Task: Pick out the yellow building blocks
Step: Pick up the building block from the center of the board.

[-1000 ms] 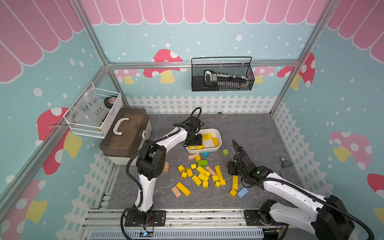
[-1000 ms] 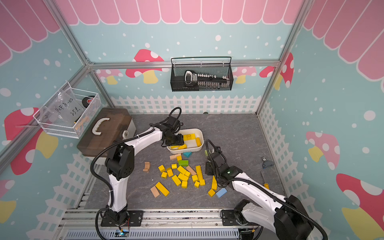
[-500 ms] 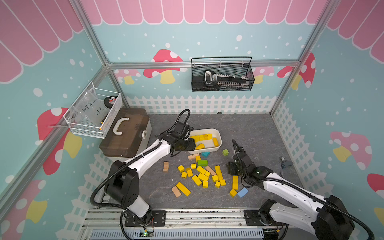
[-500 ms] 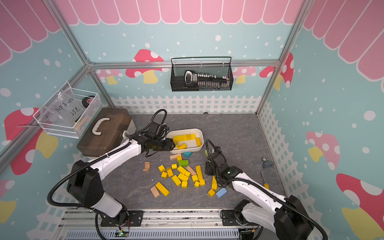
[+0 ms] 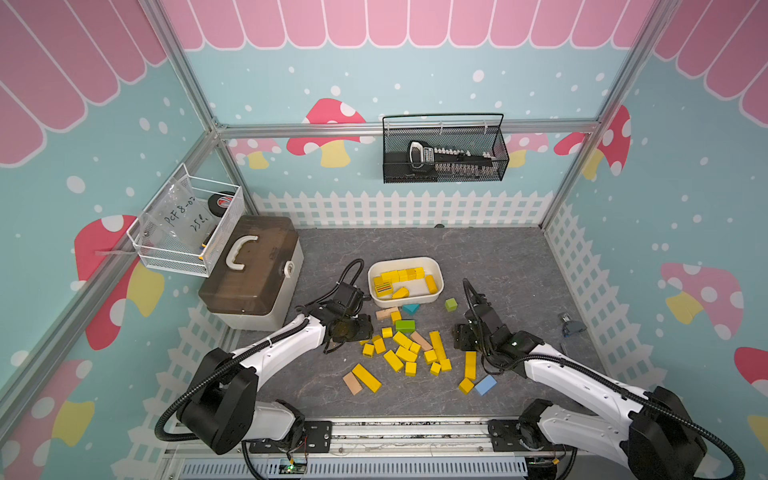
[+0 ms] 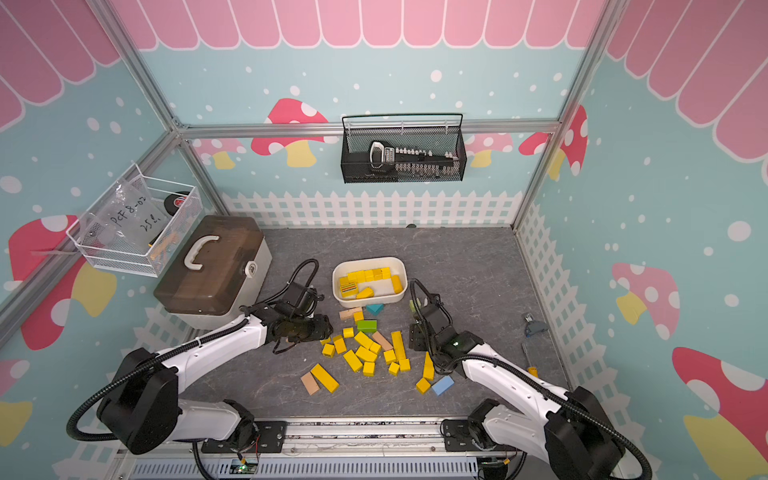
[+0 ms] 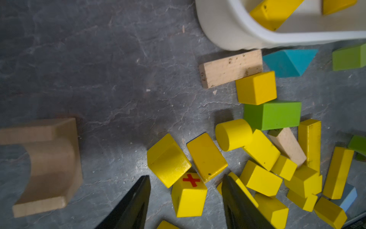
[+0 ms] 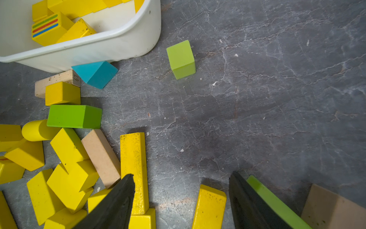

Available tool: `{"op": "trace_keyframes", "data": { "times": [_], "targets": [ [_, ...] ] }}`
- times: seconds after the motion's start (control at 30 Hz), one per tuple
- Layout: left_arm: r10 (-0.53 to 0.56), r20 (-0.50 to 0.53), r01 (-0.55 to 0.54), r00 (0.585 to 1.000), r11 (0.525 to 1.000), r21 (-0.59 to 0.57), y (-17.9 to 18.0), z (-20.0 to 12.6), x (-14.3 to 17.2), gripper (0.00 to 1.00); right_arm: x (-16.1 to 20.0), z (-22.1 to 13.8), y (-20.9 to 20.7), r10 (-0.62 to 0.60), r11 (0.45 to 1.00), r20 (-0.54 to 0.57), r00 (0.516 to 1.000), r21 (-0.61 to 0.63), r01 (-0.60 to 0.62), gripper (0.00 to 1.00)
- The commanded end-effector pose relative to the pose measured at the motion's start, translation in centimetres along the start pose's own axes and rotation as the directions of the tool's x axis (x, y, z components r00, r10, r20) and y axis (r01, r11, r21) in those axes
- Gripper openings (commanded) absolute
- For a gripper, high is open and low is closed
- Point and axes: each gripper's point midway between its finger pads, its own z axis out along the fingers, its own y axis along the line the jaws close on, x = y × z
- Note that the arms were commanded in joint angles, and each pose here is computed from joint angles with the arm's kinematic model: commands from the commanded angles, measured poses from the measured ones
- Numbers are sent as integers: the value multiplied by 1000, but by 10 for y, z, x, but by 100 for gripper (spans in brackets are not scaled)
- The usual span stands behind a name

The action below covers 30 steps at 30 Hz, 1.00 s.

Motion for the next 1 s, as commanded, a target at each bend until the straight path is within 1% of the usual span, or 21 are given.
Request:
{"op": "trace_keyframes", "data": {
  "times": [0.0, 0.17, 0.33, 0.4, 0.63, 0.77, 0.97],
  "targets": [
    [-21, 27, 20, 999, 1000, 23, -5, 2, -8, 62, 1, 3, -1, 21, 1000, -4, 1000, 8, -21, 75],
    [-33, 4, 32, 999, 999, 6, -1, 12, -5, 62, 1, 5, -1, 20, 1000, -12, 1000, 12, -19, 75],
    [-35, -51, 34, 998, 999, -15, 0, 25, -3, 62, 1, 5, -1, 21, 1000, -13, 1000, 12, -21, 75],
    [-36, -57, 35, 998, 999, -24, 1, 28, -3, 62, 1, 5, -1, 22, 1000, -12, 1000, 14, -21, 75],
    [-21, -93, 19, 995, 1000, -21, -4, 38, -7, 62, 1, 6, -1, 20, 1000, -15, 1000, 15, -20, 75],
    [-14, -104, 12, 994, 1000, -22, -5, 42, -9, 57, 1, 6, 0, 19, 1000, -16, 1000, 14, -19, 75],
    [-12, -111, 10, 994, 1000, -14, -6, 43, -8, 45, 1, 6, -1, 22, 1000, -12, 1000, 15, -22, 75]
  ]
}}
